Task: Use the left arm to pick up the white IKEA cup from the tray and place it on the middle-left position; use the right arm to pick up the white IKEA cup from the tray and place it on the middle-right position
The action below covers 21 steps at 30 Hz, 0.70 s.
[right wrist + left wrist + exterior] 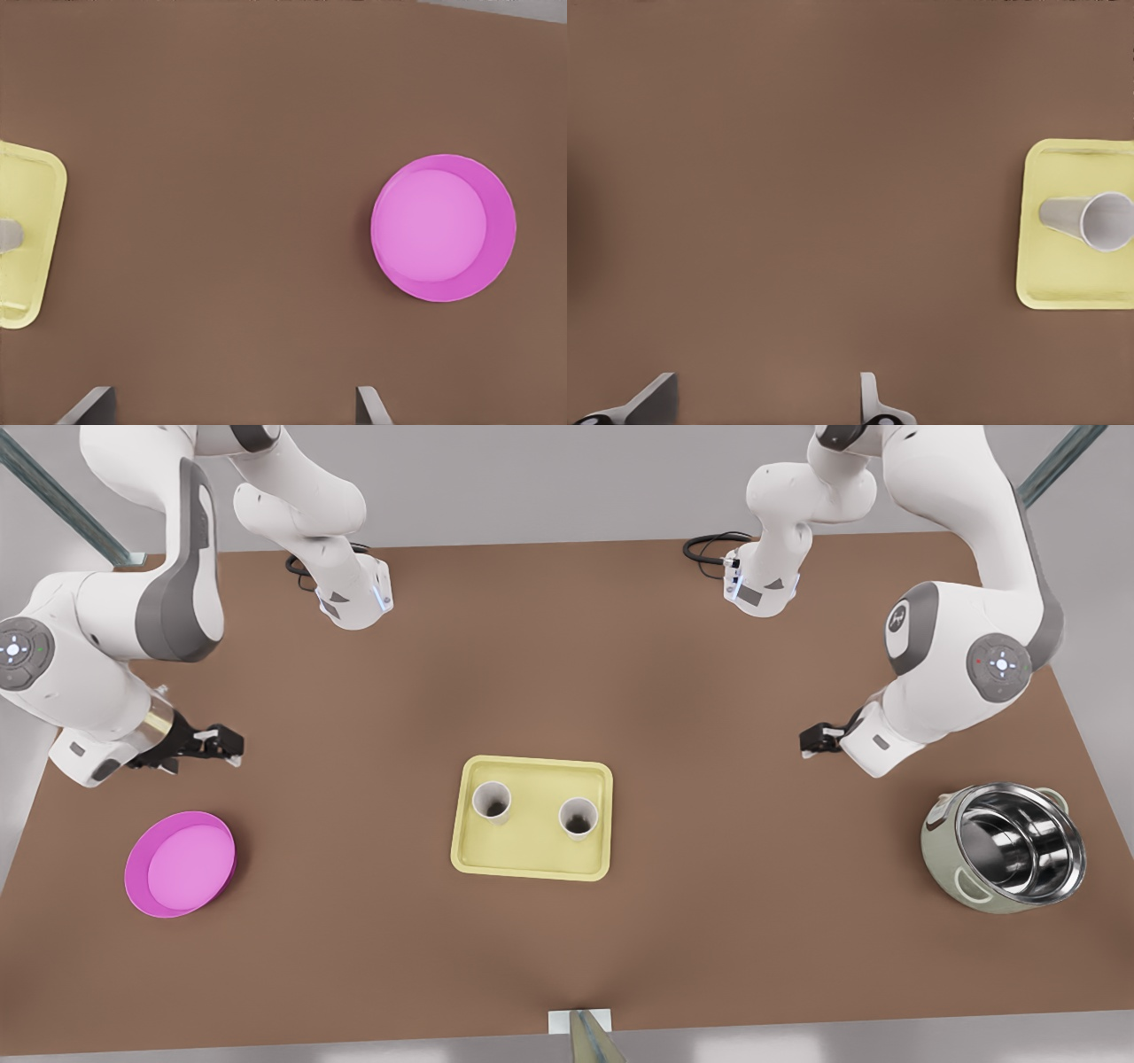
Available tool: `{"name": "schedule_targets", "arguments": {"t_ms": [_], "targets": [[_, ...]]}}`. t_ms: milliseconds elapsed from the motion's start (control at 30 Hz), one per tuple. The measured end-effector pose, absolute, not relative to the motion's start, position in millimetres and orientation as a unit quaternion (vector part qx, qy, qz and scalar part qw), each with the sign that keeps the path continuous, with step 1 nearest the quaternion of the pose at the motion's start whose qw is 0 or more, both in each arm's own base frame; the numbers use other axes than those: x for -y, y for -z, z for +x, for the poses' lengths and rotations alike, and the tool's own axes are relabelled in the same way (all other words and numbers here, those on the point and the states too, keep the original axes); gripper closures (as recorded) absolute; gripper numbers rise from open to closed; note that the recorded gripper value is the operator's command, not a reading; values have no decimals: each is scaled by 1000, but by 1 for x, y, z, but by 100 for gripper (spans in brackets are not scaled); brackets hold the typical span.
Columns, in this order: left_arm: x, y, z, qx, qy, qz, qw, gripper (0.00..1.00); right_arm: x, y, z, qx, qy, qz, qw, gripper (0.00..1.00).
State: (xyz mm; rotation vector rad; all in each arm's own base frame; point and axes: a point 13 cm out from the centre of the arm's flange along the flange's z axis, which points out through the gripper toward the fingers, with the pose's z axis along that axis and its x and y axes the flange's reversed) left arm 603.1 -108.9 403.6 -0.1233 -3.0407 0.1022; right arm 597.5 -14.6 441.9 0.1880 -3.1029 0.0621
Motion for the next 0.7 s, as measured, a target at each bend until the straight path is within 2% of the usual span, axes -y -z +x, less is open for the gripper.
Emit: {"name": "schedule_targets", "arguments": {"t_ms": [133,233,300,400,567,700], "targets": [[107,-407,610,998,-34,-35,35,0,14,-437,602,998,-14,67,13,0],[136,-392,619,997,-34,-56,36,0,-43,-398,613,993,-11,109,32,0],[189,-368,642,995,-37,-86,29,0,-108,-363,616,988,-11,150,45,0],[229,-329,645,993,-34,-103,35,0,-201,-310,610,980,-15,193,54,0],[287,-275,637,992,-20,-120,45,0,-281,-238,605,979,-20,195,49,0],[356,-239,656,992,-31,-123,13,0,-330,-211,593,982,-21,182,37,0]]}}
